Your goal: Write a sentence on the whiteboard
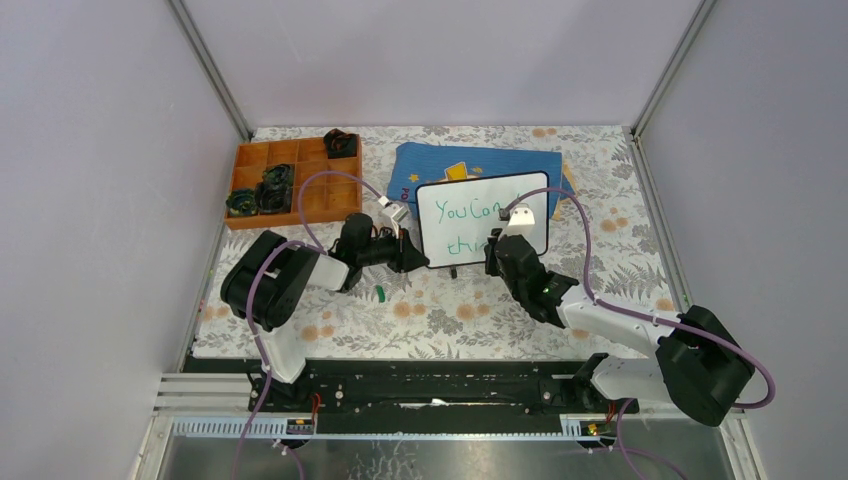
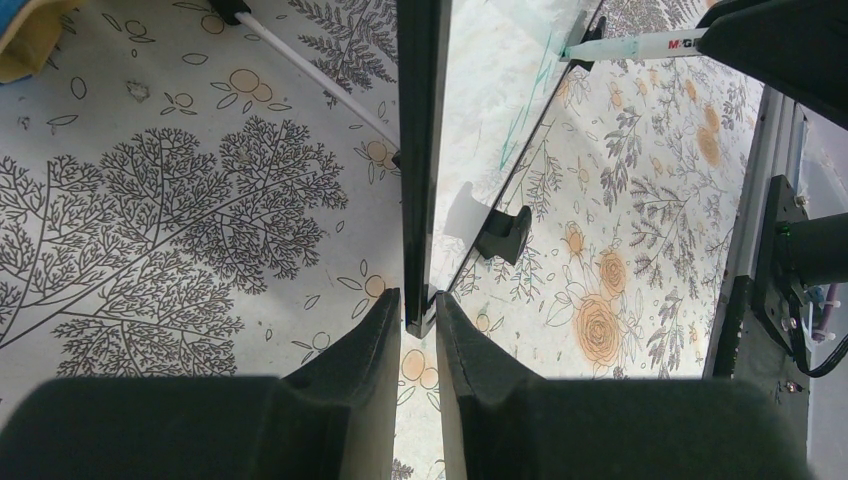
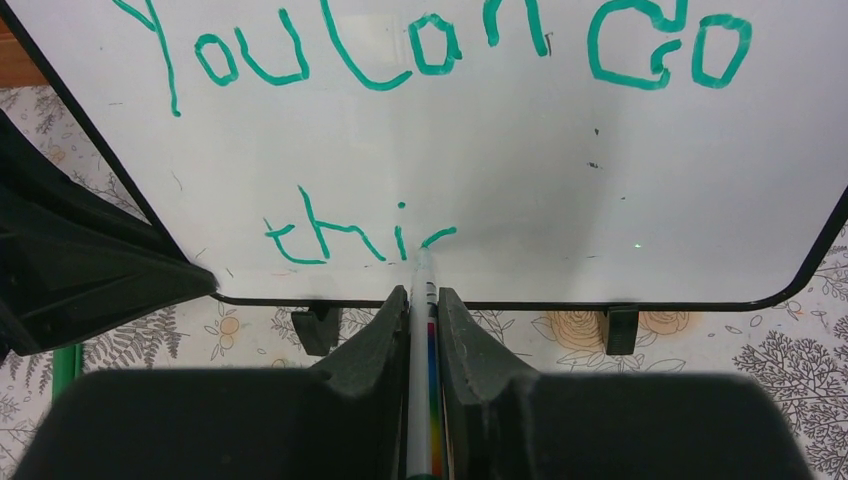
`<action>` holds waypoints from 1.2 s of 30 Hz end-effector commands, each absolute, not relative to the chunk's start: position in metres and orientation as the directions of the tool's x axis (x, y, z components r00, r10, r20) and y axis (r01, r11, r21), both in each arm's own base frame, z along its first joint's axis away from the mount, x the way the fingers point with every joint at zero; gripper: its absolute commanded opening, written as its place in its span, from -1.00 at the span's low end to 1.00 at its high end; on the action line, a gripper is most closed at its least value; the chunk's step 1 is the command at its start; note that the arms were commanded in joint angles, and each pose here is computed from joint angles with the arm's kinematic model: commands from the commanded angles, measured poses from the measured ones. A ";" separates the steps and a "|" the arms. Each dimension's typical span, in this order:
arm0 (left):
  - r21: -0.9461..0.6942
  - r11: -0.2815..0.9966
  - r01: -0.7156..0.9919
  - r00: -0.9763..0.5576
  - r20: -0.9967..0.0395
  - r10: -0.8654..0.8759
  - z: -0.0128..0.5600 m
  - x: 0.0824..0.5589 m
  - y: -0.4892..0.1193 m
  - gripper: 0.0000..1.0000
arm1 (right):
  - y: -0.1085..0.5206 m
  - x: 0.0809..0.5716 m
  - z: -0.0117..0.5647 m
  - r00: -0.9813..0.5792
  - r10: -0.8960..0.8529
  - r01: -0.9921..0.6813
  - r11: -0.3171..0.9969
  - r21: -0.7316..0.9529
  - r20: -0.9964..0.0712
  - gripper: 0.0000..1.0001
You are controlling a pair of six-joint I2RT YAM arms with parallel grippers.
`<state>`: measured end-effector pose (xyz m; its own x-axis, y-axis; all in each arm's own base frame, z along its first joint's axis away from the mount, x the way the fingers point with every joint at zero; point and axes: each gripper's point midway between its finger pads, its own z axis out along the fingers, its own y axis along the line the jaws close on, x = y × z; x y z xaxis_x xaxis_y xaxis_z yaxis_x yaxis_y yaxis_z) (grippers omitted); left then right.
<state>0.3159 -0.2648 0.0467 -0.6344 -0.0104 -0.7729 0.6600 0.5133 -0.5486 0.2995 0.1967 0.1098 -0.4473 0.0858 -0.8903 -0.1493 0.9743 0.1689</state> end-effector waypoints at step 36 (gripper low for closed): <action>-0.507 0.528 0.681 -0.595 -0.804 -0.005 0.052 0.326 -0.267 -0.51 | 0.200 0.307 0.111 -0.471 0.093 -0.122 0.978 0.170 -0.877 -1.00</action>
<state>0.3161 -0.2649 0.0459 -0.6349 -0.0097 -0.7725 0.6577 0.5179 -0.5470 0.2955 0.1876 0.0894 -0.5059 0.0392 -0.8617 -0.1111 0.9877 0.1102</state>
